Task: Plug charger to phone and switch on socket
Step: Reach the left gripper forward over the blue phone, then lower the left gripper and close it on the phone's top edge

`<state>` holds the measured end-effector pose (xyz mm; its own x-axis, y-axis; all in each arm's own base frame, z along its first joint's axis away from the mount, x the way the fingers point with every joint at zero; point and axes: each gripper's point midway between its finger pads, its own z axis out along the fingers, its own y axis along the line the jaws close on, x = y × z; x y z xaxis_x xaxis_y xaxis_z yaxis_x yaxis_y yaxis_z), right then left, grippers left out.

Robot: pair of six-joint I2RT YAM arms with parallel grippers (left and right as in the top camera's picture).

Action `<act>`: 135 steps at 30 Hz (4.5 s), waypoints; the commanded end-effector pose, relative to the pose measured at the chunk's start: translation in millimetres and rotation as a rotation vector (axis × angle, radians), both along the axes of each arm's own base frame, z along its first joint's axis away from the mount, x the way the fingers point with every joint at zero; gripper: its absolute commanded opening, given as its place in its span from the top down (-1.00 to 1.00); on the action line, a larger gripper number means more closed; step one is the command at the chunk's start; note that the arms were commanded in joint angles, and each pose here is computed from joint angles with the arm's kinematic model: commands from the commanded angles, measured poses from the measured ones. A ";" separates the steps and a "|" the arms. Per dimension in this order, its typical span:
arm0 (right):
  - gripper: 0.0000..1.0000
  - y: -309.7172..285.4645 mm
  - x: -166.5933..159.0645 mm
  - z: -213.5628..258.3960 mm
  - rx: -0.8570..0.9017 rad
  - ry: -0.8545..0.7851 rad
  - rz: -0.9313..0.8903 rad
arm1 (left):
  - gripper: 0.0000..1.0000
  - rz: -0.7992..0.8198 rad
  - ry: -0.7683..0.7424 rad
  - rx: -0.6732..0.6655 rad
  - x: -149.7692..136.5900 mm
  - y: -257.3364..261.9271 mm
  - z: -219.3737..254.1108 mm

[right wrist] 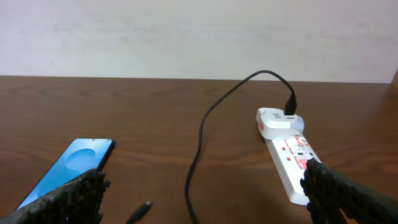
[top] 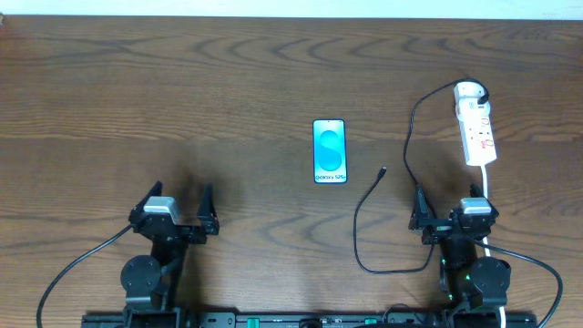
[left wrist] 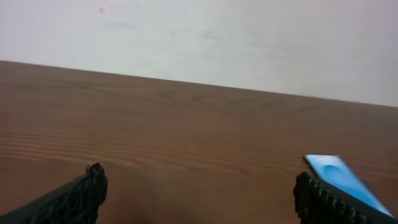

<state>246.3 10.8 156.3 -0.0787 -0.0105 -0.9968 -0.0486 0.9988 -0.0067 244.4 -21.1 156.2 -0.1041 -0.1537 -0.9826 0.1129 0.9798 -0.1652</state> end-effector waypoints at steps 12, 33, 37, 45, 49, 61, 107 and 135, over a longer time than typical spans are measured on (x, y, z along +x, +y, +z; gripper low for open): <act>-0.99 -1.3 -0.3 -0.4 0.014 0.000 -0.008 | -0.96 -0.228 -0.284 -0.193 -20.5 -35.0 103.5; -0.98 -1.3 -0.3 -0.4 0.014 0.000 -0.008 | -0.96 -0.537 0.550 -0.298 55.6 -92.4 169.9; -0.99 -1.3 -0.3 -0.4 0.014 0.000 -0.008 | -0.96 -0.445 0.681 -0.309 71.8 -98.6 154.2; -0.99 -1.3 -0.3 -0.4 0.014 0.000 -0.008 | -0.96 -0.257 1.009 -0.057 79.0 -125.4 114.2; -0.98 -1.3 -0.3 -0.4 0.014 0.000 -0.008 | -0.96 -0.258 1.122 0.023 87.8 -153.1 102.3; -0.99 -1.3 -0.3 -0.4 0.014 0.000 -0.008 | -0.96 -0.157 1.336 0.225 114.5 -201.2 12.0; -0.99 -1.3 -0.3 -0.4 0.014 0.000 -0.008 | -0.96 -0.079 1.408 0.133 139.4 -293.0 -147.4; -0.99 -1.3 -0.3 -0.4 0.014 0.000 -0.008 | -0.96 -0.018 1.378 0.194 147.0 -281.1 -167.6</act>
